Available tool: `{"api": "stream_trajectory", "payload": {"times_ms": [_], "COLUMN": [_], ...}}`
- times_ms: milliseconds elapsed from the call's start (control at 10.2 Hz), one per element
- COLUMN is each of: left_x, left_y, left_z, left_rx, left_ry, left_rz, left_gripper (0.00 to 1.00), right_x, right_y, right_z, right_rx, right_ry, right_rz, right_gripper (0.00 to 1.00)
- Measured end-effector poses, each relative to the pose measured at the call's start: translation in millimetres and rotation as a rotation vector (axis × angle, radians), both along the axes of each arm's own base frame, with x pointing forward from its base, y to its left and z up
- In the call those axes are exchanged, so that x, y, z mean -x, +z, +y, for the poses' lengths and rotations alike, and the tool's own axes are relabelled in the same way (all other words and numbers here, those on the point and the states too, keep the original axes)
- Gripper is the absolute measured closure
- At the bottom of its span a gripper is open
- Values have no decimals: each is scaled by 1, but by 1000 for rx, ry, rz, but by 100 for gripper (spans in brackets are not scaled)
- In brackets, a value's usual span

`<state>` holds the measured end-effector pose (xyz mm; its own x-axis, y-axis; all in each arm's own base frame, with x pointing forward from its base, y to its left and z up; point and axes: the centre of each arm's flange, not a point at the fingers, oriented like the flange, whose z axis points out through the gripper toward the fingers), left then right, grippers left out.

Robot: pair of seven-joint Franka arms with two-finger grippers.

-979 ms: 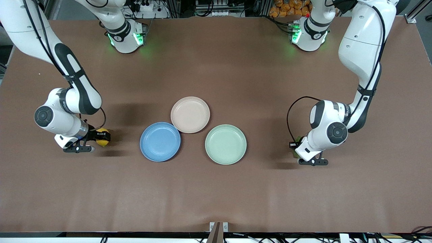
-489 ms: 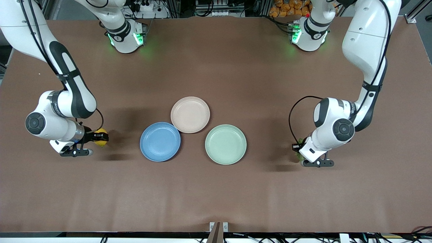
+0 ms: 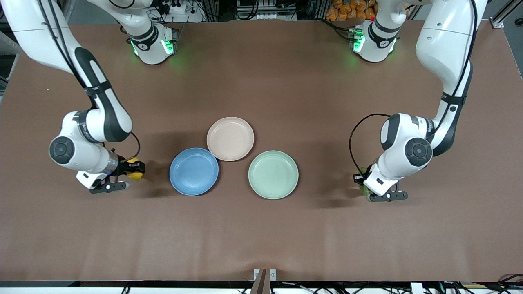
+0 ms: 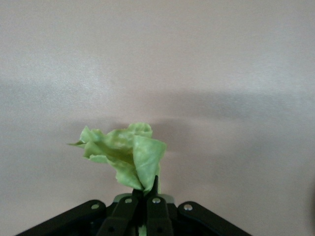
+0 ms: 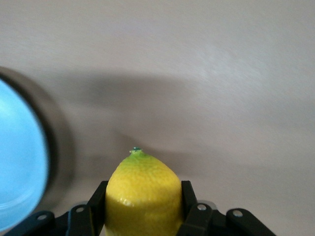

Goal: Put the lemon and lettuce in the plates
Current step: 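Lift the lemon with the right gripper while the left gripper carries lettuce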

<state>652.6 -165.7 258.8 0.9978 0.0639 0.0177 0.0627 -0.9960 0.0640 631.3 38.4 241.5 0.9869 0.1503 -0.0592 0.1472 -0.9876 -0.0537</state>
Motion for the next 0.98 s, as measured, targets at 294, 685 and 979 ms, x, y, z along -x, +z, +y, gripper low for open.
{"api": "stream_trajectory", "payload": {"times_ms": [294, 685, 979], "left_x": [12, 30, 41], "left_y": [32, 52, 65], "left_z": [-31, -75, -100], "left_rx": [-2, -4, -9], "left_ry": [37, 81, 62], "left_rz": [6, 14, 9], "left_gripper": [96, 96, 96], "right_x": [-3, -4, -3], "right_y": [7, -3, -12], "right_z": [37, 78, 121], "right_rx": [-87, -108, -102], "right_ry": [-42, -105, -174], "right_rz": [-4, 17, 34], "right_gripper": [37, 37, 37]}}
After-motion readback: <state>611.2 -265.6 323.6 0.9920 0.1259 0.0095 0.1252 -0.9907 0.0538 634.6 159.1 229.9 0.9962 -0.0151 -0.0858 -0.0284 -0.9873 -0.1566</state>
